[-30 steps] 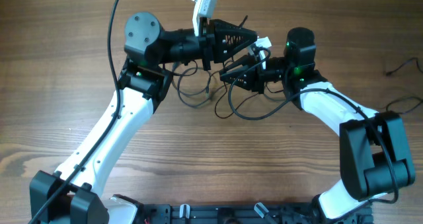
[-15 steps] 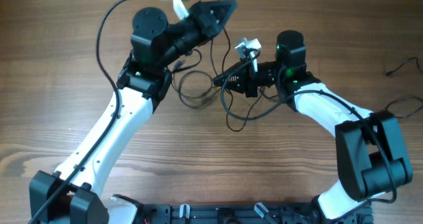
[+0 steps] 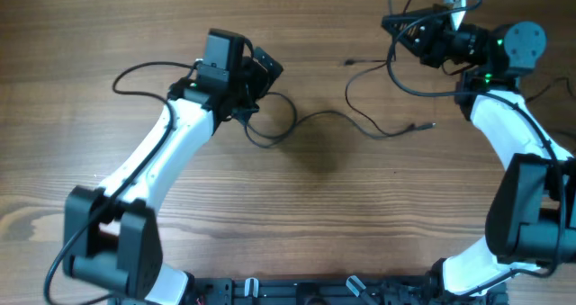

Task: Untangle cables
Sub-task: 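Pull the strand with the right gripper toward the upper right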

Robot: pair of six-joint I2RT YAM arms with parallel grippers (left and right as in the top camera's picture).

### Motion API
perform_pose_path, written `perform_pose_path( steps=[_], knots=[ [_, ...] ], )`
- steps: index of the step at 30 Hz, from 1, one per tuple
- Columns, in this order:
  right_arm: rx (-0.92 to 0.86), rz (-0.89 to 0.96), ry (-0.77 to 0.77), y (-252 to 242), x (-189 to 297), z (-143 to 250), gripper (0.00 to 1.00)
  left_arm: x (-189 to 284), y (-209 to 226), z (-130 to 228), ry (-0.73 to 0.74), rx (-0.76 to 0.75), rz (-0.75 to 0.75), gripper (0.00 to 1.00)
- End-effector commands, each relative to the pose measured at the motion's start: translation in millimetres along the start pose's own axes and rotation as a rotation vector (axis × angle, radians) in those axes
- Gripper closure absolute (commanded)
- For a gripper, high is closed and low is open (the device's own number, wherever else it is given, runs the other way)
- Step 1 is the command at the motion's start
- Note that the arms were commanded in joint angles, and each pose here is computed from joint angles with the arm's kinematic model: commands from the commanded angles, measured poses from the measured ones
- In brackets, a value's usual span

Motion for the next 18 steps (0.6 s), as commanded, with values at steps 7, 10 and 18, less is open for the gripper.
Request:
perform_pose_path(
  steps=[7, 10, 18],
  knots=[
    [0.424, 1.323, -0.005, -120.3, 106.8, -76.1, 0.96, -25.9, 10.9, 24.0, 0.037, -0.042, -0.073, 0.00],
    [0.645, 1.565, 0.025, -109.7, 142.0, -131.6, 0.96, -25.9, 10.9, 24.0, 0.037, -0.043, -0.073, 0.00],
    [0.433, 1.850, 0.068, -211.6, 251.9, -38.9, 0.95, -25.9, 10.8, 24.0, 0.037, -0.042, -0.073, 0.00]
  ],
)
Point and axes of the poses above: each gripper's point midway between its finger pads, its own x axis back along the fingers, its own y axis along the line the jaws close on, z = x × y, the point moved 6 cm from there along x, back along the fingers, and after that the axes turned 9 degrees about x, right-handed, at the moved point
